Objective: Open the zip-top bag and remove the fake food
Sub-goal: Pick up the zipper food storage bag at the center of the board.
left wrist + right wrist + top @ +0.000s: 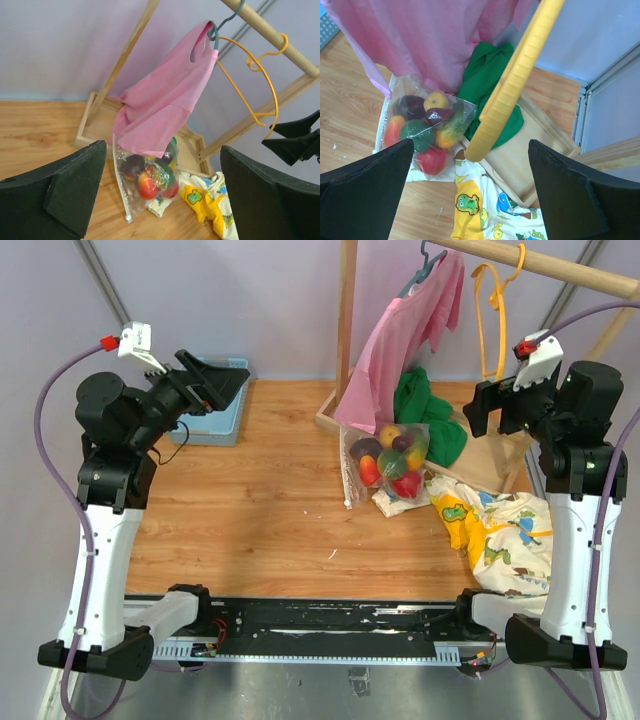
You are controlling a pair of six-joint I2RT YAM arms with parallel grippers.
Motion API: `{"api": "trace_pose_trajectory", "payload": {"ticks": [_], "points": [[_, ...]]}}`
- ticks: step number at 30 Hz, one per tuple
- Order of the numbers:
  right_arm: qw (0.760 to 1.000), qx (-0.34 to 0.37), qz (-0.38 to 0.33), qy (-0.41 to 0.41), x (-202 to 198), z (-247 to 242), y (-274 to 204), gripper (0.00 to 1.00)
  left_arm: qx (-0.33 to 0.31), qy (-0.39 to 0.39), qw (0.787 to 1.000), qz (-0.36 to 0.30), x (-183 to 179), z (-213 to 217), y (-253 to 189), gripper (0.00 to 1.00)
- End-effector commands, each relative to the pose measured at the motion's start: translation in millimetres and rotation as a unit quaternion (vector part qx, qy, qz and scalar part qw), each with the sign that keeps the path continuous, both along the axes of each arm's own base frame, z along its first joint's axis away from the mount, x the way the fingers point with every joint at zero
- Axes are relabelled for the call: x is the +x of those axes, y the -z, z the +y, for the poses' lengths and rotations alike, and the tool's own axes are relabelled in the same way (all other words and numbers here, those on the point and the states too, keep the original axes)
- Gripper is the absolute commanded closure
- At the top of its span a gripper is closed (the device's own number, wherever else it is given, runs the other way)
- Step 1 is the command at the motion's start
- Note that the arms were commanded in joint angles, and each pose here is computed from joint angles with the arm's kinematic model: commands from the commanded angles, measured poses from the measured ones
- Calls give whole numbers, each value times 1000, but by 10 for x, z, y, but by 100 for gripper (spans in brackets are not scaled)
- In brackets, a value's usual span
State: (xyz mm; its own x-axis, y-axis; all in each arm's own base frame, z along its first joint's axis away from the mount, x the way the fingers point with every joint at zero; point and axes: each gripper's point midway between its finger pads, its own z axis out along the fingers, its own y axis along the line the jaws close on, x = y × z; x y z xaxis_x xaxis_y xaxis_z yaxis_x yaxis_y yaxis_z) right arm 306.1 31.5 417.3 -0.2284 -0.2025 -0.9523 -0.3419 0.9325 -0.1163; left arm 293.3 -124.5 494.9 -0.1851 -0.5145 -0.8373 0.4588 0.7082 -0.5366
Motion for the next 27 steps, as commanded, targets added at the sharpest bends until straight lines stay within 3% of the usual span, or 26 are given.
{"api": "trace_pose_trajectory", "payload": {"ticks": [1, 7, 13, 18, 27], "points": [[1000, 3, 11, 22, 26, -28, 22, 2, 29, 30, 996, -78, -42, -42, -215, 1], [1000, -4, 7, -22, 1, 112, 70, 2, 7, 27, 987, -158, -186, 19, -256, 1], [993, -28, -6, -114, -162, 362, 177, 2, 23, 9, 988, -152, -349, 113, -2, 1], [981, -53, -2, -187, -347, 534, 469, 2, 22, 2, 993, -114, -429, 151, 238, 1], [952, -71, 29, -297, -644, 757, 1246, 2, -37, 4, 999, 22, -273, 143, 1057, 1]]}}
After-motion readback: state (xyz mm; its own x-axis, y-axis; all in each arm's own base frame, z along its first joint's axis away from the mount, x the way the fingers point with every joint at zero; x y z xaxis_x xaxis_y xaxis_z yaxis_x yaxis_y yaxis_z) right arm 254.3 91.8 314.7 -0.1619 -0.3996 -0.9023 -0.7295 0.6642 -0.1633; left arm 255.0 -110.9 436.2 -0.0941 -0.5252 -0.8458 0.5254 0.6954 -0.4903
